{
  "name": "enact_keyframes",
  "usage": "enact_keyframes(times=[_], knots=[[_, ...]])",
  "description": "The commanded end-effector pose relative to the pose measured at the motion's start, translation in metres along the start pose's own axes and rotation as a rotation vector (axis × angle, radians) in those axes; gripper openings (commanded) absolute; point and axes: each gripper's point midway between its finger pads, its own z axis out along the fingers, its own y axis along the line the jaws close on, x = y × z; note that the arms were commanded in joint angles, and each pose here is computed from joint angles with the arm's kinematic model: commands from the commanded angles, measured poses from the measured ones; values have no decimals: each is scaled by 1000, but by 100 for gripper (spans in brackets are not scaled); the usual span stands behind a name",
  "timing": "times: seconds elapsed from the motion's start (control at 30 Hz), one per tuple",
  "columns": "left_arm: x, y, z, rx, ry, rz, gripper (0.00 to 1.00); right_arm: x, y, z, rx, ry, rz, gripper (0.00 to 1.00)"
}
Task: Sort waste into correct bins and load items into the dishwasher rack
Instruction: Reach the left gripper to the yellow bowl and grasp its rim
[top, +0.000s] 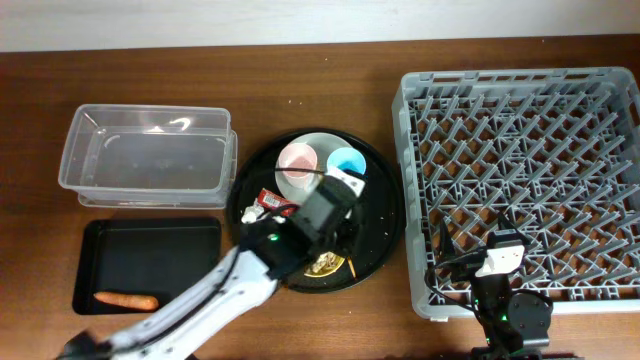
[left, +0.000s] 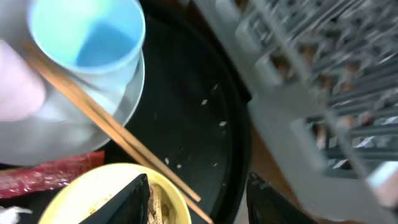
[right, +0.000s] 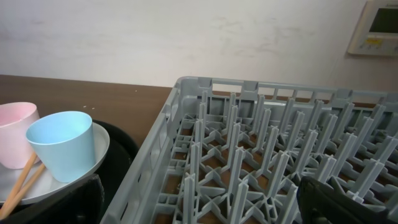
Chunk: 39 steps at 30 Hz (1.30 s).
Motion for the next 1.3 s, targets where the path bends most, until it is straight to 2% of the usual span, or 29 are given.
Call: enact_keyframes(times=[0.0, 0.3, 0.4, 0.47, 0.67, 0.8, 0.97, 1.07, 1.27], knots=[[19, 4, 27, -65, 74, 14, 49, 2, 0, 0, 1, 4, -6, 98], [52, 6, 37, -87, 202, 33, 48, 2, 0, 0, 1, 4, -6, 98], [61, -12, 37, -15, 237, 43, 48, 2, 0, 0, 1, 4, -6, 98], [67, -21, 38, 6, 254, 59, 44, 2, 0, 0, 1, 4, -6, 98], [90, -15, 58, -33, 331, 76, 41, 2, 0, 0, 1, 4, -6, 98], [91, -15, 59, -34, 335, 76, 37, 2, 0, 0, 1, 4, -6, 98], [86, -15, 58, -39, 323, 76, 37, 2, 0, 0, 1, 4, -6, 98], [86, 1, 57, -123, 317, 88, 37, 2, 0, 0, 1, 4, -6, 98], [89, 2, 59, -128, 329, 89, 35, 2, 0, 0, 1, 4, -5, 98]])
